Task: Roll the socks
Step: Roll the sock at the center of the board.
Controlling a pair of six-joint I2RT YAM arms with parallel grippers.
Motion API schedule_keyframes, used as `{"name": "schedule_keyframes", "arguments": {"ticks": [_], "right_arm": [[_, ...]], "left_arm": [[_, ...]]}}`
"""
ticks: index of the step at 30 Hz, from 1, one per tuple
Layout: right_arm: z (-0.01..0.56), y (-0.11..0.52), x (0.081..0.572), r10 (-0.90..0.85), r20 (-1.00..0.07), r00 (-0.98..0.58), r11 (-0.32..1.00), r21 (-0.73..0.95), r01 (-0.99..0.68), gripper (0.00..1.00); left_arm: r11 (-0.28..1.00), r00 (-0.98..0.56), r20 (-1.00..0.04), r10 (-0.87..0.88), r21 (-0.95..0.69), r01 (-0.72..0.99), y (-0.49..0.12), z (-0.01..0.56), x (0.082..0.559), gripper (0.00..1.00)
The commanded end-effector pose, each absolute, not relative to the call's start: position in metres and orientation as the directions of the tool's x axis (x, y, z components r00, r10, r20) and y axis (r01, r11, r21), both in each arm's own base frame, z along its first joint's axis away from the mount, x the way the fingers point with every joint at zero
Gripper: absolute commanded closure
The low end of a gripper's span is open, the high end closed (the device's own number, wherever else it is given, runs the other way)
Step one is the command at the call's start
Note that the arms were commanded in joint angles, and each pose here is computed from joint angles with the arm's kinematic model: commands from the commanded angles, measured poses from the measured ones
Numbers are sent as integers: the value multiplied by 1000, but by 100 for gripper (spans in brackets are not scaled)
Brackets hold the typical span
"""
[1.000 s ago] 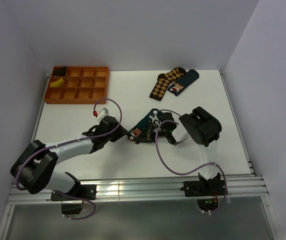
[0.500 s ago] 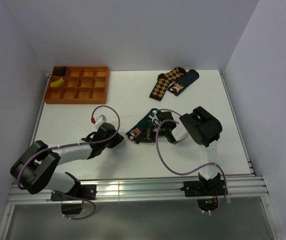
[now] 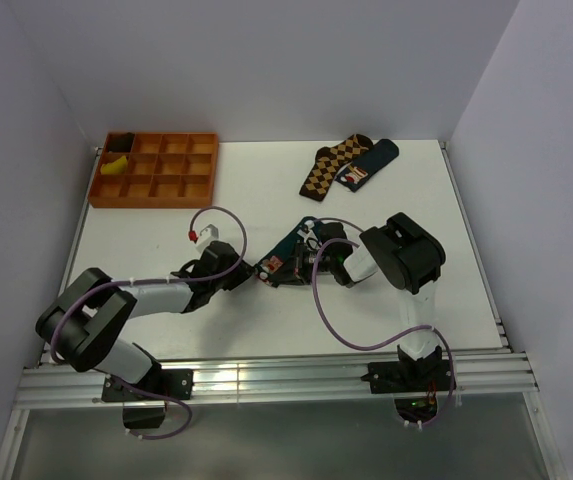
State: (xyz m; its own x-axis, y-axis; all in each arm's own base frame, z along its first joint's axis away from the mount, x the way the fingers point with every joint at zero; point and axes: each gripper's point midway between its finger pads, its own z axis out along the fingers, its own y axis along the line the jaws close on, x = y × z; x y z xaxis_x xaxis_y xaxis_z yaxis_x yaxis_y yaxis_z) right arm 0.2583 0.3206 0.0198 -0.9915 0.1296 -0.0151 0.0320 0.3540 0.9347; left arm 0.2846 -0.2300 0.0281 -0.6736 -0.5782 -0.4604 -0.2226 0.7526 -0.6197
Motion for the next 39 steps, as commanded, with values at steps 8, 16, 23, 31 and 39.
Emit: {"name": "schedule_keyframes", "arguments": {"ticks": [8, 16, 23, 31, 39], "right_arm": [[24, 320, 265, 134, -40, -990, 353, 935, 10, 100], [27, 320, 264, 129, -41, -991, 349, 937, 7, 100], [26, 320, 264, 129, -32, -991, 346, 938, 15, 100], [27, 320, 264, 129, -35, -991, 349, 937, 13, 100], [24, 320, 264, 126, -32, -991, 364, 931, 16, 100]], "left_arm": [[721, -656, -476, -586, -675, -155, -243, 47, 296, 60], [709, -671, -456, -584, -689, -150, -247, 44, 293, 59], [697, -653, -469, -595, -706, -128, -246, 54, 294, 58], [705, -675, -457, -580, -697, -134, -249, 44, 292, 58], [695, -676, -453, -581, -708, -123, -252, 44, 292, 50]]}}
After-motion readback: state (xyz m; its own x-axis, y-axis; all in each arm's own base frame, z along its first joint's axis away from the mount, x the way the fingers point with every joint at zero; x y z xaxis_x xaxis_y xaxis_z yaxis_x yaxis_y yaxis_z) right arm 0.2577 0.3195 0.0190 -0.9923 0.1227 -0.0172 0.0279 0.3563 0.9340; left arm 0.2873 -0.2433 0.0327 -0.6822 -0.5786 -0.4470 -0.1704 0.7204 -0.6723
